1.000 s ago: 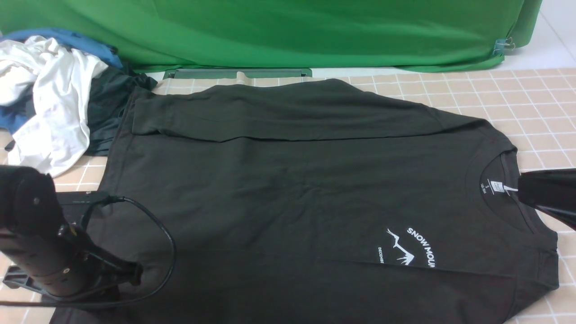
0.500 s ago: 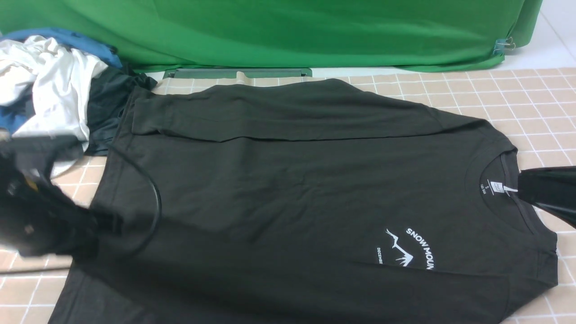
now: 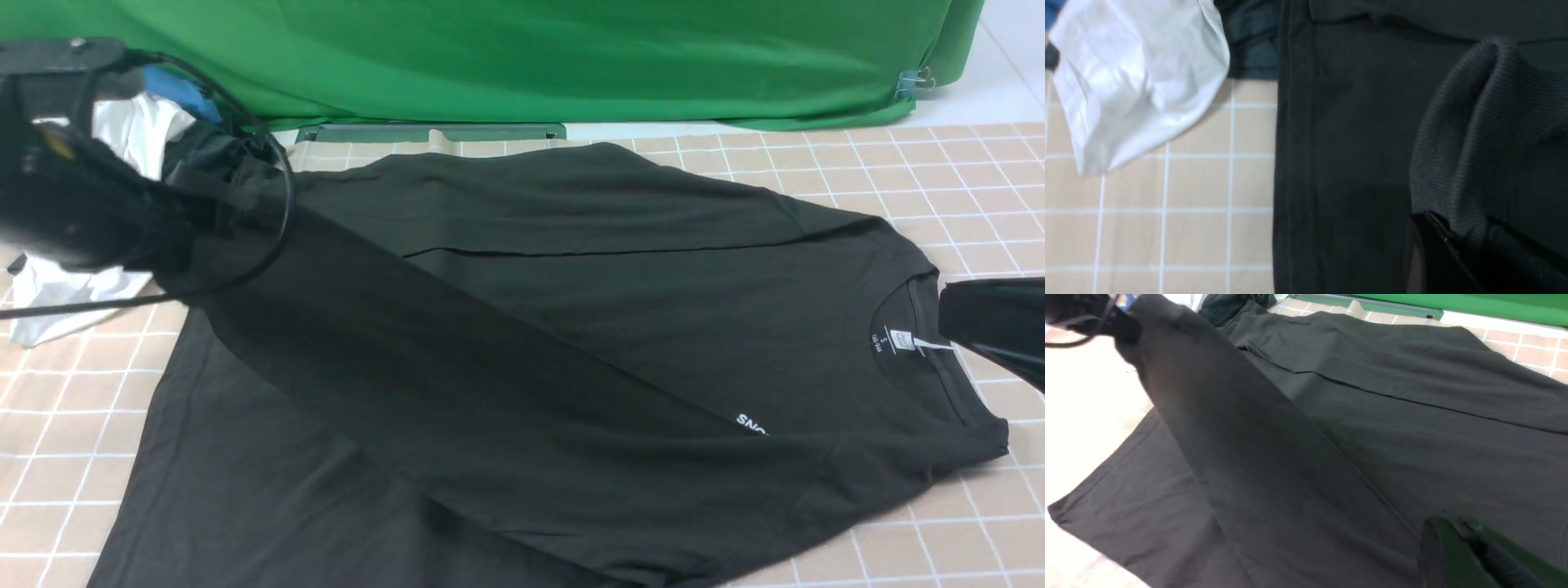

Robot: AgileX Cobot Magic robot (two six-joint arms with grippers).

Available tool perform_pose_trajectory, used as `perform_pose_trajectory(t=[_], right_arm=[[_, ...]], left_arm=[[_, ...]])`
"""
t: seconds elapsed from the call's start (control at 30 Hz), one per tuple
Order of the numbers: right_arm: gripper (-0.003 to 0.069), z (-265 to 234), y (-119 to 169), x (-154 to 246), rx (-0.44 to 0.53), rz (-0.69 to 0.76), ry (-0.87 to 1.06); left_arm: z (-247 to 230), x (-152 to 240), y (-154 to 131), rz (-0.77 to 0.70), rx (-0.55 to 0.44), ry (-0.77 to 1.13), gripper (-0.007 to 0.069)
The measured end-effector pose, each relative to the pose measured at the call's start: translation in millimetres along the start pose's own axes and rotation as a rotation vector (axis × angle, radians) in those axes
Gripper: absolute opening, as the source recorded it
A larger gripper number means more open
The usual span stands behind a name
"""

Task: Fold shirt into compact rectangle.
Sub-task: 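Fold the left side of the black T-shirt inward over its body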

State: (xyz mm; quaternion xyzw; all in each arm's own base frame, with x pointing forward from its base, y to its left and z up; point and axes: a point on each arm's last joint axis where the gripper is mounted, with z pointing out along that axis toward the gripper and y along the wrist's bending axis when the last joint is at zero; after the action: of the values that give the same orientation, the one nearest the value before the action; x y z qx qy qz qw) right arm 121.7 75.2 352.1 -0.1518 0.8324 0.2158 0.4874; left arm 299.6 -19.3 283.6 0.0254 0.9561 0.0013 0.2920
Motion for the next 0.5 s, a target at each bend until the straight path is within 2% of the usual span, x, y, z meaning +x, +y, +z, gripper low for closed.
perform_pose_trajectory(t=[0.37, 0.5], right_arm=[[0.0059, 0.0, 0.0, 0.0, 0.000, 0.000, 0.000], [0.0069, 0.0, 0.0, 0.0, 0.000, 0.000, 0.000]], left_arm=[[64.8, -3.2, 4.1, 0.125, -0.065, 0.026, 0.0079], [87.2, 3.6, 5.4, 0.122, -0.082, 0.090, 0.0146]])
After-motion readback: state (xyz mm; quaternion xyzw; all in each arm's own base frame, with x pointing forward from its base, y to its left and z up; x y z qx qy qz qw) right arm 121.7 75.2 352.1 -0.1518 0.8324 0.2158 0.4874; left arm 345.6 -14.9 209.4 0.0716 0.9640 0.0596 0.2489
